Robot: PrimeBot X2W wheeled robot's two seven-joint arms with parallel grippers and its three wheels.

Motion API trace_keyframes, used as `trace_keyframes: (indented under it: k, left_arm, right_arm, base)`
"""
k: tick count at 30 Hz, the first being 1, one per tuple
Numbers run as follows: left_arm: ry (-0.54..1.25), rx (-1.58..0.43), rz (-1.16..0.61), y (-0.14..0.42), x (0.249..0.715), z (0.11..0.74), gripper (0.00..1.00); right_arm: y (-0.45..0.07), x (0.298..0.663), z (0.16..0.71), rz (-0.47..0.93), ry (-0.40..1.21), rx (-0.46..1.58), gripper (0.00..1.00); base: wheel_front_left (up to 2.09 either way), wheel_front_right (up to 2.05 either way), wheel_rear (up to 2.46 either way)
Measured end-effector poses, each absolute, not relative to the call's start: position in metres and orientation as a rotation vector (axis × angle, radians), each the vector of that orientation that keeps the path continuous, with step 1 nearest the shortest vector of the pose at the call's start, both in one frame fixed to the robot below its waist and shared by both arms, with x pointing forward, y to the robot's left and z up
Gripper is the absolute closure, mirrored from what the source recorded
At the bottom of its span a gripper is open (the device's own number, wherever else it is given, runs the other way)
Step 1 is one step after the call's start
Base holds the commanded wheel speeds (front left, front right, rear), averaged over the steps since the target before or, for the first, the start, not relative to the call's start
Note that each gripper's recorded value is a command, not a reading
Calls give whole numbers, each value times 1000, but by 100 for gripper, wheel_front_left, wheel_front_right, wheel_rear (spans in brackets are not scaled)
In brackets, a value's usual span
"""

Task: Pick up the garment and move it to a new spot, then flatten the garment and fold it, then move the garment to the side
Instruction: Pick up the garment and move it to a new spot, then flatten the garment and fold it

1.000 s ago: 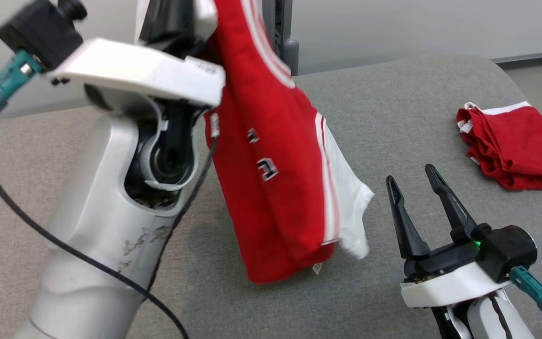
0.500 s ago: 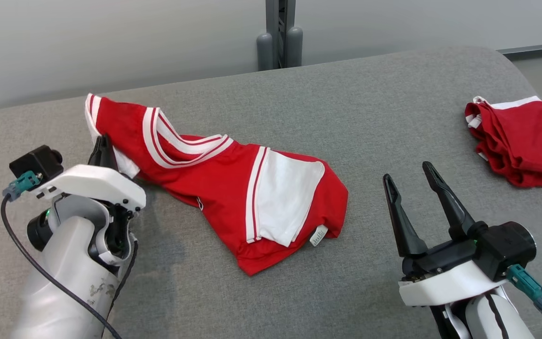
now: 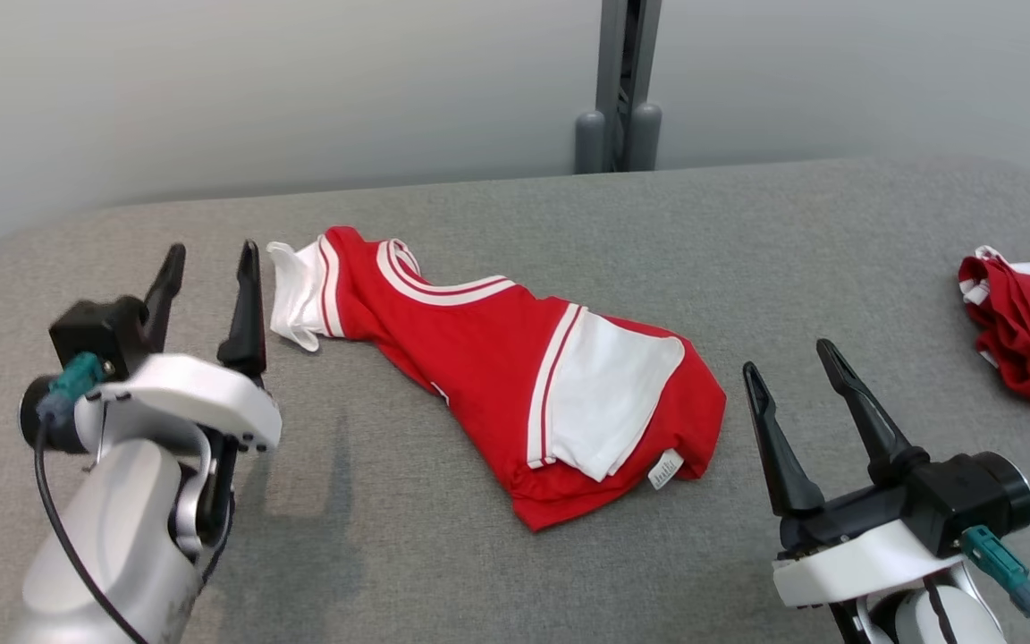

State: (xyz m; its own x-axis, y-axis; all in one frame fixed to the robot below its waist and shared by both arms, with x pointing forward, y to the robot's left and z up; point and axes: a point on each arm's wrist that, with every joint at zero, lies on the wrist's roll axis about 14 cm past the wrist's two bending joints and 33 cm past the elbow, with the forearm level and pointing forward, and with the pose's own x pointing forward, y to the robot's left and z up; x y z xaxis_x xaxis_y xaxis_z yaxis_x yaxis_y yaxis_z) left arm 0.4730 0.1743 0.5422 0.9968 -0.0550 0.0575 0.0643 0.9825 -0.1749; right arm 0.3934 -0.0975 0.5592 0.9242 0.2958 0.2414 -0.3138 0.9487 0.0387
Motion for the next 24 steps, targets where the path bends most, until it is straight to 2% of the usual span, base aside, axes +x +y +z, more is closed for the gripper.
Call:
trace_keyframes:
  k: [4, 12, 24]
  left_arm:
    - [-77, -138, -72, 177, 437, 537, 0]
    - [-107, -231, -44, 167, 380, 528, 0]
    - [-94, -259, -14, 167, 363, 515, 0]
  right_arm:
    - [-93, 387, 557, 327, -229, 73, 0]
    - [-90, 376, 553, 336, -216, 74, 0]
    - [-63, 374, 532, 428, -149, 46, 0]
  base:
    - [0, 0, 0]
    - [0, 0, 0]
    - [0, 0, 0]
